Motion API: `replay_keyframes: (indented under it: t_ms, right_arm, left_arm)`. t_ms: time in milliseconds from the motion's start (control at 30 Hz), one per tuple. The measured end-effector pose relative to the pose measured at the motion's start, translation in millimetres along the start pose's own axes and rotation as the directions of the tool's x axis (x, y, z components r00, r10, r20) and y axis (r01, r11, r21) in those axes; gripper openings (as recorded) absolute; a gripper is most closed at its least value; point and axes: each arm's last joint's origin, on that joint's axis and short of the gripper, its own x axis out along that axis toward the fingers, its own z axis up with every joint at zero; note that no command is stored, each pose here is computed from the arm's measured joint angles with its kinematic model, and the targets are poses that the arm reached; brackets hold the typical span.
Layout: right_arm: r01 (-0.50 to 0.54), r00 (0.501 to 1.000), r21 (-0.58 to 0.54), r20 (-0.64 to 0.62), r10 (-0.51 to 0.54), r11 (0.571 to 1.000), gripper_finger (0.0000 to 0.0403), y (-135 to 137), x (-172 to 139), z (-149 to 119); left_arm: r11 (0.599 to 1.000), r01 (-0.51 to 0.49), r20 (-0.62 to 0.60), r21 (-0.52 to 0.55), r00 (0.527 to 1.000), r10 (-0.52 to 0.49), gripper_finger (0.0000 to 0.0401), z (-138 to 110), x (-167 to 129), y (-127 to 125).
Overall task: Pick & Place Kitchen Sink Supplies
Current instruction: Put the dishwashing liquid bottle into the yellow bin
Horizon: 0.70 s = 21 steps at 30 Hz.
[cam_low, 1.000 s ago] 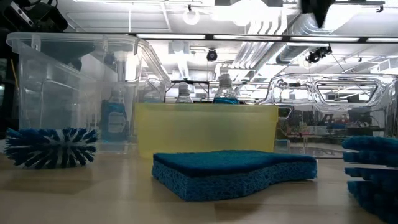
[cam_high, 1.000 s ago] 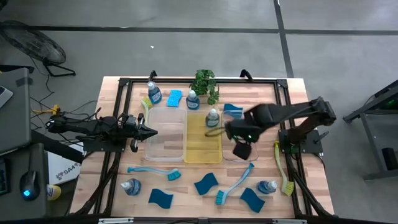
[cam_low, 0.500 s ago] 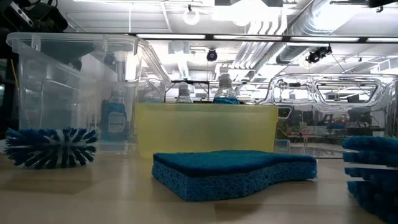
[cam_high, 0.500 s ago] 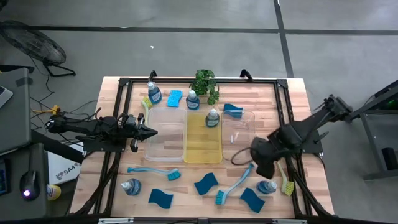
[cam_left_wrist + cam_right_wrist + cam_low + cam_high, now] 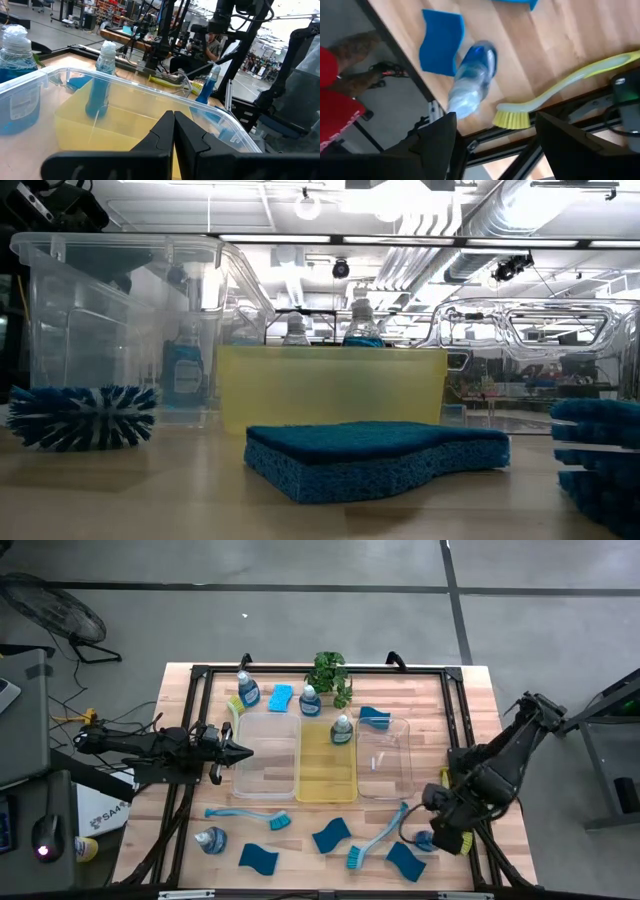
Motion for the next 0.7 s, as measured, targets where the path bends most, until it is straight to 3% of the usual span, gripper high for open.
replay_keyframes:
  t_ms: [233,400,700]
  right_arm:
    - [0.029,0.999,0.045,0.02,-0.03,0.999,0.0264,9.1,9.5,-13.0]
    - [0.013,0.999,0.034,0.029,-0.014,0.999,0.0264,21.0,20.0,-11.9]
    - [0.076,0.996,0.059,0.037,-0.079,0.995,0.0264,30.0,37.0,-7.8]
  left_arm:
    - [1.0,0.0,0.0,0.0,1.0,0.0,0.0002,0.0,0.0,0.0]
    - [1.0,0.0,0.0,0.0,1.0,0.0,0.0002,0.0,0.0,0.0]
    - [1.0,0.0,0.0,0.0,1.0,0.0,0.0002,0.0,0.0,0.0]
